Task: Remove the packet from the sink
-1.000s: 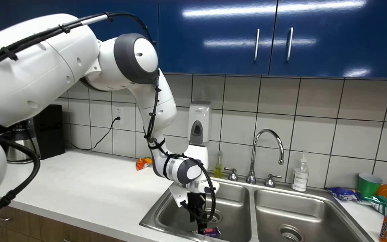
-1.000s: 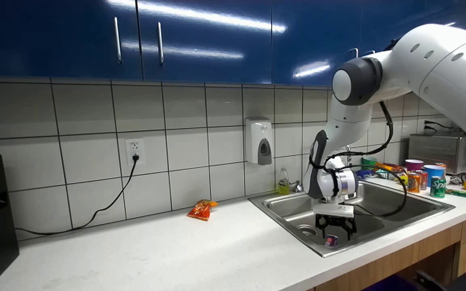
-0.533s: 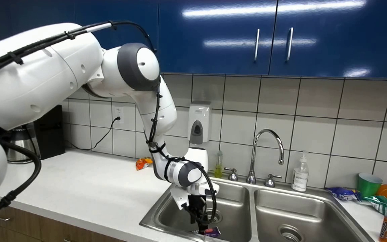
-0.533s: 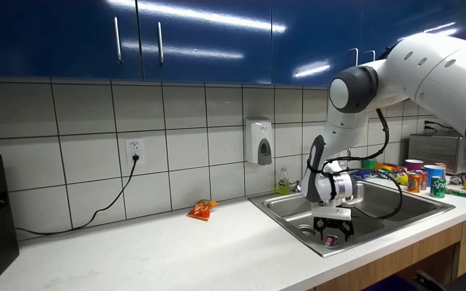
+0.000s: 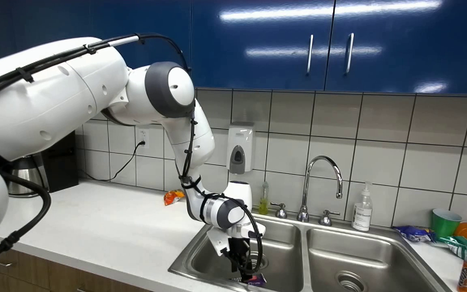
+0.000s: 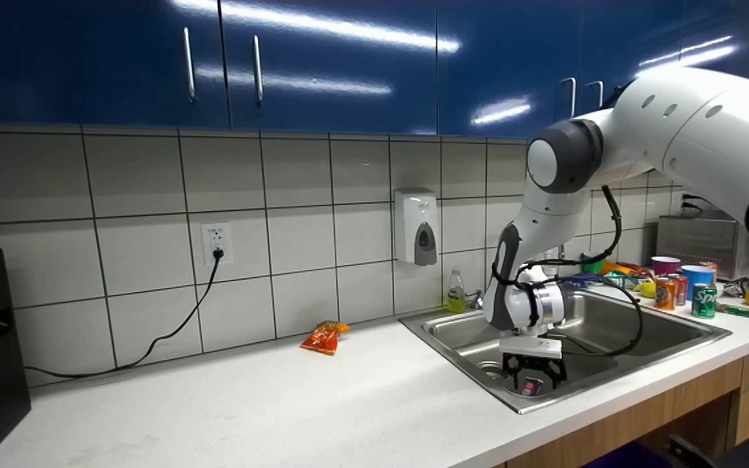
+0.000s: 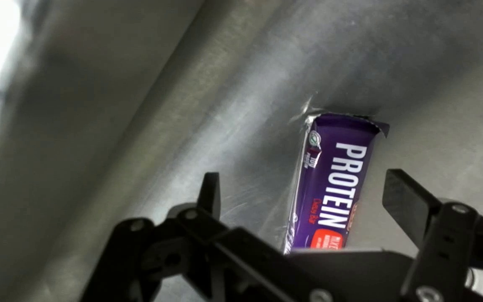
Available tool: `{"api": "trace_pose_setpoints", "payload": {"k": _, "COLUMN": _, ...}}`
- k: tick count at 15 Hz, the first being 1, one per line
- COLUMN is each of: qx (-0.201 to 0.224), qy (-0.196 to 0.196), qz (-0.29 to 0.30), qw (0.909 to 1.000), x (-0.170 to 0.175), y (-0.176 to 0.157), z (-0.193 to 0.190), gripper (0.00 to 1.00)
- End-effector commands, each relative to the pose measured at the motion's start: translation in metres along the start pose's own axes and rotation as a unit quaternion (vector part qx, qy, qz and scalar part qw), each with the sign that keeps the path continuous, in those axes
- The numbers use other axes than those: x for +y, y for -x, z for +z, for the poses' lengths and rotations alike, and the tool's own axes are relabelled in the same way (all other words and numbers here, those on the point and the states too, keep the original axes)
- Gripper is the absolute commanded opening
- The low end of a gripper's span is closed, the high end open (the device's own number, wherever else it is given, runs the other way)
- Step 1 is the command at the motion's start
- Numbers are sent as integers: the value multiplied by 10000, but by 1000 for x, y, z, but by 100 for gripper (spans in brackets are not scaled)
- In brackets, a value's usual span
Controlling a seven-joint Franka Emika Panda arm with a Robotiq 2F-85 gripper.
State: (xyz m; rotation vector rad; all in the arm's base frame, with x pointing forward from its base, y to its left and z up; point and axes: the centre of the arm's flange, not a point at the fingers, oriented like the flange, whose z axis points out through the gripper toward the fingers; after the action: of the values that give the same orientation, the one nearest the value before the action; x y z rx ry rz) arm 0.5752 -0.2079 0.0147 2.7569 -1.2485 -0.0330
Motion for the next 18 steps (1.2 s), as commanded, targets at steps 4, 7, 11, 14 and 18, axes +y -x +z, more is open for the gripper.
{"api": "trace_pose_setpoints", "payload": {"k": 4, "qx": 36, "qy": -43, "qz": 155, "qw": 9999, "x": -9, "y": -12, "z": 8, "gripper": 100}}
{"api": "trace_pose_setpoints", "payload": {"k": 7, "qx": 43, "qy": -38, "qz": 163, "qw": 9999, "x": -12, "y": -14, "z": 11, "gripper": 100}}
{"api": "trace_pose_setpoints", "payload": {"k": 11, "qx": 66, "qy": -48, "qz": 165, "qw": 9998, "x": -16, "y": -17, "z": 15, "gripper": 100}}
{"api": "trace_pose_setpoints", "payload": {"k": 14, "qx": 102, "qy": -70, "qz": 180, "qw": 9998, "x": -20, "y": -20, "z": 15, "gripper": 100}}
{"api": "trace_pose_setpoints", "payload": {"k": 18, "qx": 117, "qy": -82, "qz": 216, "qw": 9997, "x": -22, "y": -25, "z": 14, "gripper": 100}}
